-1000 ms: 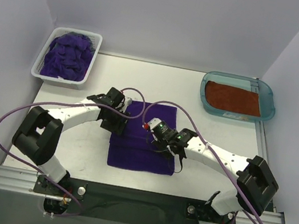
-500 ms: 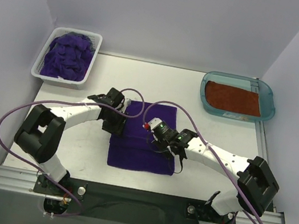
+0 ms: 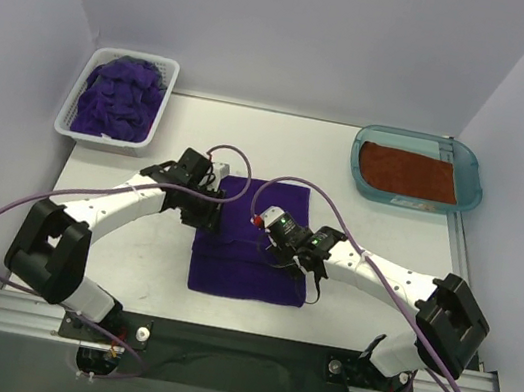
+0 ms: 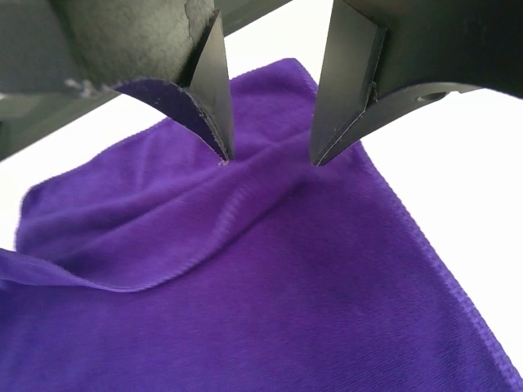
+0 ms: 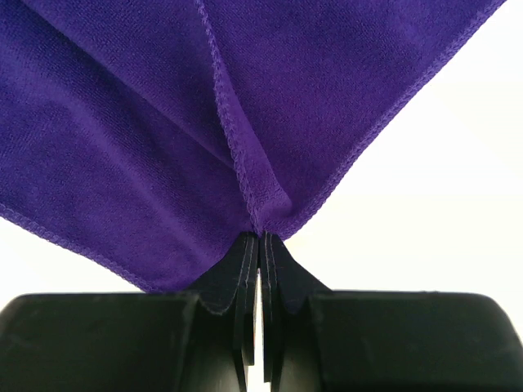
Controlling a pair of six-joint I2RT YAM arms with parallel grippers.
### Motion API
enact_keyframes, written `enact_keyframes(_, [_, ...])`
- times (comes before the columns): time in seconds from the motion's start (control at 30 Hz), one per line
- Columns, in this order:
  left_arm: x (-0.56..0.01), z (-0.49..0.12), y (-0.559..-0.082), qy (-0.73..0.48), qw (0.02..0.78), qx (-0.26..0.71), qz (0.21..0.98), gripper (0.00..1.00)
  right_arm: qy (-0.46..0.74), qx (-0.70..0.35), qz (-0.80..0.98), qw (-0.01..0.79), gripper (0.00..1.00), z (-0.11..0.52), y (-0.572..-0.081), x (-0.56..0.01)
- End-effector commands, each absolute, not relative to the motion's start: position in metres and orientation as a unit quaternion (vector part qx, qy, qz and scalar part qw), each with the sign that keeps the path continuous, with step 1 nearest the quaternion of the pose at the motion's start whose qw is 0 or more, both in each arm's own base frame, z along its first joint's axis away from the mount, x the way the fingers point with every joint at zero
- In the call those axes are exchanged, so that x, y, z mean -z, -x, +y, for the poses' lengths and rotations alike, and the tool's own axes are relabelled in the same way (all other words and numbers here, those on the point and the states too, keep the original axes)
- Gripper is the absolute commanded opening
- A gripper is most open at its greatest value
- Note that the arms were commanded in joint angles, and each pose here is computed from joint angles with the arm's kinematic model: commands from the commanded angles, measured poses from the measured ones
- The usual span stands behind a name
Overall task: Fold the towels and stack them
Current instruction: Fold the towel
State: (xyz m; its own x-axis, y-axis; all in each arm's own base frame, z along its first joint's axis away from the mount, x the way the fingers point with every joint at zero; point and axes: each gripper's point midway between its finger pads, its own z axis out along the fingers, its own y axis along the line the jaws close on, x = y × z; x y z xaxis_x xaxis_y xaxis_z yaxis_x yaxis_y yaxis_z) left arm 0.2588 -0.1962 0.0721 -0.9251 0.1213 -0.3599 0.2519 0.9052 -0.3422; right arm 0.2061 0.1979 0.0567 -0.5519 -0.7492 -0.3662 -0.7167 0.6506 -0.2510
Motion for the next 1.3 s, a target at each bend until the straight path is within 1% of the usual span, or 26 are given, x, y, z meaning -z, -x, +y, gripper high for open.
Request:
enact_keyframes(0.0, [-0.089,-0.204,-0.25,-0.092,0.177,0.23,0.953,0.52,0.409,0.046,0.879,0.24,0.0,0.191,-0.207,-0.065])
enact_keyframes(0.2, [-0.065,-0.196,-0.241,-0.079,0.153,0.213,0.962,0.52,0.41,0.045,0.879,0.237,0.0,0.192,-0.207,-0.063])
enact_keyframes(0.3, [-0.058,-0.191,-0.244,-0.07,0.153,0.196,0.966,0.54,0.411,0.047,0.88,0.235,0.0,0.19,-0.206,-0.062])
enact_keyframes(0.5, [-0.077,-0.178,-0.27,-0.03,0.212,0.161,0.963,0.56,0.411,0.052,0.88,0.234,0.0,0.185,-0.204,-0.06])
enact_keyframes(0.6, [-0.08,-0.176,-0.275,-0.019,0.221,0.159,0.962,0.56,0.411,0.052,0.88,0.233,0.0,0.185,-0.203,-0.059])
enact_keyframes(0.67, [-0.077,-0.173,-0.274,-0.011,0.215,0.157,0.964,0.56,0.41,0.052,0.88,0.234,0.0,0.185,-0.204,-0.06])
enact_keyframes(0.83, [-0.055,-0.173,-0.26,0.0,0.167,0.156,0.974,0.56,0.41,0.052,0.88,0.235,0.0,0.186,-0.204,-0.06])
enact_keyframes(0.93, [-0.05,-0.177,-0.257,0.001,0.15,0.165,0.975,0.54,0.41,0.053,0.88,0.236,0.0,0.186,-0.205,-0.06])
enact_keyframes(1.1, [-0.049,-0.186,-0.258,-0.005,0.135,0.18,0.974,0.48,0.41,0.054,0.88,0.234,0.0,0.186,-0.205,-0.059])
enact_keyframes(1.2, [-0.052,-0.189,-0.261,-0.006,0.136,0.185,0.973,0.45,0.41,0.054,0.88,0.234,0.0,0.186,-0.205,-0.059])
enact_keyframes(1.27, [-0.058,-0.191,-0.265,-0.007,0.144,0.189,0.971,0.44,0.41,0.053,0.88,0.234,0.0,0.186,-0.205,-0.059])
